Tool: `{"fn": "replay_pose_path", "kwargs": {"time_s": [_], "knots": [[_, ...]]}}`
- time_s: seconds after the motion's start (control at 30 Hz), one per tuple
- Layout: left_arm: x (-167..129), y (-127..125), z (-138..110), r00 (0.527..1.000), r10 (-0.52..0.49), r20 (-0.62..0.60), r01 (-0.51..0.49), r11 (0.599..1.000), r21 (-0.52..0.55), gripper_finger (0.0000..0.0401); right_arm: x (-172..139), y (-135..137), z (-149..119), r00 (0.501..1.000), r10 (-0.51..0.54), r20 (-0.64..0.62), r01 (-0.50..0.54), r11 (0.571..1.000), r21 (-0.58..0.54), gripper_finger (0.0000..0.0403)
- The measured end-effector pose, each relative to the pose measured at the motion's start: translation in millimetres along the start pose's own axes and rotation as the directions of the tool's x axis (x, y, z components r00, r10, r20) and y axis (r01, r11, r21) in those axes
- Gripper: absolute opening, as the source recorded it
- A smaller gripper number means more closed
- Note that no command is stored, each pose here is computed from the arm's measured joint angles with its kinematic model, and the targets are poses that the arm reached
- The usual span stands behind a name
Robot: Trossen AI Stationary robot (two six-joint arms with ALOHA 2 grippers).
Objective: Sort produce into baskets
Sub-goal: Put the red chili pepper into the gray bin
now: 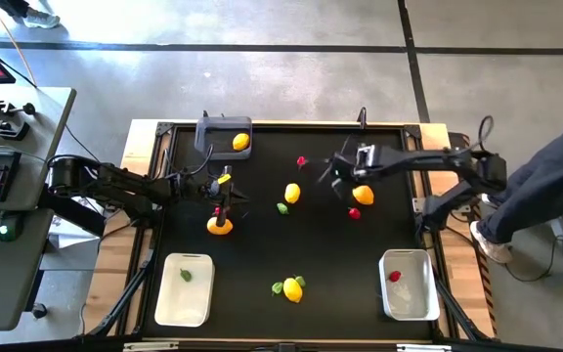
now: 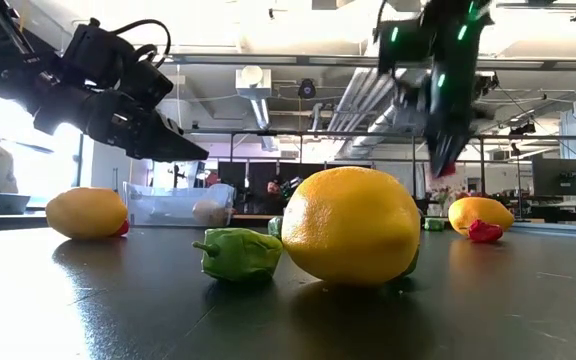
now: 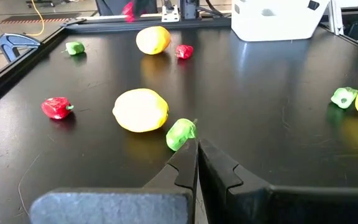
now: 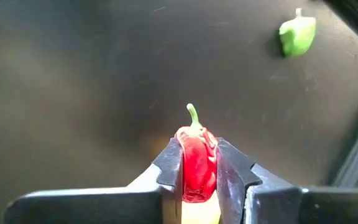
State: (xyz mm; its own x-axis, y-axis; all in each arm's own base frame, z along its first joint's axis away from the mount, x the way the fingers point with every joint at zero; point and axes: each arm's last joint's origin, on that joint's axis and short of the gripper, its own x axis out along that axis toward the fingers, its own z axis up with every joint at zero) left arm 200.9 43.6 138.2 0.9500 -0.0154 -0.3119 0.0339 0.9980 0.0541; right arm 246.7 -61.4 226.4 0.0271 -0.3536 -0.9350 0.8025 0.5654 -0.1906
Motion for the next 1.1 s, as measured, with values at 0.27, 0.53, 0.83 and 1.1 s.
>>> {"fn": "replay_pose_path", "kwargs": {"time_s": [0.27, 0.53, 0.83, 1.1], "knots": [[0.0, 0.0, -0.1, 1.000, 0.000, -0.001, 0.000, 1.000, -0.007, 0.0000, -66.6, 30.8, -66.8, 0.987, 0.159, -0.014, -0.159, 0.971, -0.178, 0.0048], [0.0, 0.0, 0.0, 1.000, 0.000, 0.000, 0.000, 1.000, -0.008, 0.0000, -93.9, 32.8, -140.3, 0.974, 0.120, -0.190, -0.144, 0.983, -0.115, 0.0048], [0.0, 0.1, 0.7, 1.000, 0.001, 0.006, -0.001, 1.000, -0.006, 0.0000, -114.9, 34.0, -207.0, 0.947, 0.167, -0.275, -0.148, 0.985, 0.089, 0.0048], [0.0, 0.1, 0.8, 1.000, 0.001, 0.008, -0.001, 1.000, -0.006, 0.0000, -115.9, 23.8, -233.8, 0.970, 0.052, -0.236, -0.053, 0.999, 0.004, 0.0048]]}}
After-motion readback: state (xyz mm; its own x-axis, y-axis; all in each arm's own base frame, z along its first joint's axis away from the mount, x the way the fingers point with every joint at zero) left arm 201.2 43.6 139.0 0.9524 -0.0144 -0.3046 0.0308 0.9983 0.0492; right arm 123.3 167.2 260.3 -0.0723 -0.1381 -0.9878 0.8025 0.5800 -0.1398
